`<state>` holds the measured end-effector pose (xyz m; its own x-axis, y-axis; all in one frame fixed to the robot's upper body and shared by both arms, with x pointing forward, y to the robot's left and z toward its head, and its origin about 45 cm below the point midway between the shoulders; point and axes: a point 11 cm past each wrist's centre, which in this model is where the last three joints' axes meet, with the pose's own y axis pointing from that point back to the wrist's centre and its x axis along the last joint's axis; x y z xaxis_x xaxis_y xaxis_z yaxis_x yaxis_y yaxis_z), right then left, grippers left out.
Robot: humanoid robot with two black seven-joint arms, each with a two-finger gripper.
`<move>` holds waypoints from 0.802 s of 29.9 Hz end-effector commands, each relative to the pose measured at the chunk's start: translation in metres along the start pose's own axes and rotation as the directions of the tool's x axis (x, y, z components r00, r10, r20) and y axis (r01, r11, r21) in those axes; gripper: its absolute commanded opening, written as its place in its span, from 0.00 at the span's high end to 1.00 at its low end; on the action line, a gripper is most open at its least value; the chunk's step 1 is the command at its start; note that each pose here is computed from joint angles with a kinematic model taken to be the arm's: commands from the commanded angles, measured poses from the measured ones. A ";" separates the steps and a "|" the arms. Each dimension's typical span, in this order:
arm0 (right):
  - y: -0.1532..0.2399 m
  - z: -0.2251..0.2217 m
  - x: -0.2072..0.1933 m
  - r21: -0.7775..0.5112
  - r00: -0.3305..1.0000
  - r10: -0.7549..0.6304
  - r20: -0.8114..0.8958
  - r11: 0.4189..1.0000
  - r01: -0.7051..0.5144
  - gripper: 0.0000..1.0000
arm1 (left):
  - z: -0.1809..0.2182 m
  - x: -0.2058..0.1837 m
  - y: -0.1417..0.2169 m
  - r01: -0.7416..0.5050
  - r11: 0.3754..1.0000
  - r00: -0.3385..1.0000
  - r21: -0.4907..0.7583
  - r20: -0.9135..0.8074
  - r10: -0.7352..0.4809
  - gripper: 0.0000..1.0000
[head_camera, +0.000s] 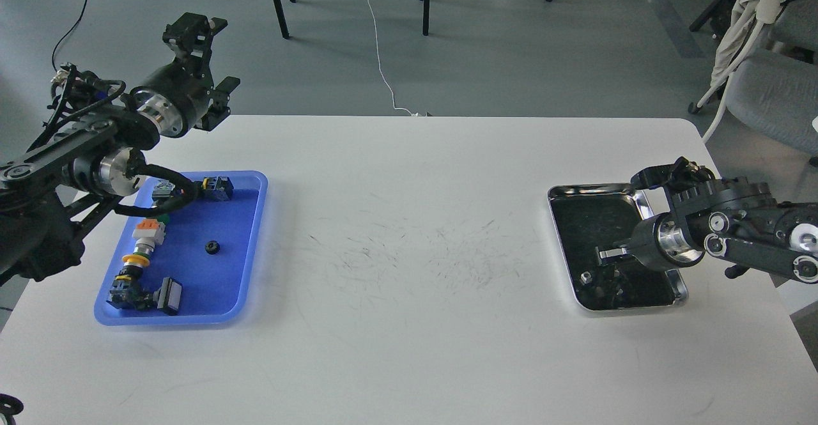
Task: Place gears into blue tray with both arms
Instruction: 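Reach the right gripper into the metal tray and grasp another black ring, then carry the second black ring to the table centre and release it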
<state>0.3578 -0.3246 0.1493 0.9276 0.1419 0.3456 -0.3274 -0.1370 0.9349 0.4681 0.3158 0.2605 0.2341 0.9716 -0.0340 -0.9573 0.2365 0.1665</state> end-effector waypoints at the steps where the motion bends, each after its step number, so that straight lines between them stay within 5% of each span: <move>1: 0.014 -0.008 0.024 0.023 0.998 0.062 -0.001 0.998 -0.062 0.98 | 0.000 0.000 0.000 -0.001 1.000 1.000 0.001 0.000 0.001 0.02; 9: 0.038 -0.046 0.077 0.127 0.975 0.222 0.020 0.966 -0.223 0.98 | 0.000 0.003 0.001 -0.005 1.000 1.000 0.001 0.004 0.005 0.02; 24: -0.023 -0.278 0.092 0.484 0.959 0.281 0.046 0.833 -0.268 0.98 | 0.003 0.004 0.001 -0.010 1.000 1.000 -0.005 0.005 0.010 0.02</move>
<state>0.4151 -0.0773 0.1898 0.8090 0.0643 0.5842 -0.4559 -0.5587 0.6929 0.4690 0.3194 0.2631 0.2276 0.9734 -0.0278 -0.9596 0.2290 0.1632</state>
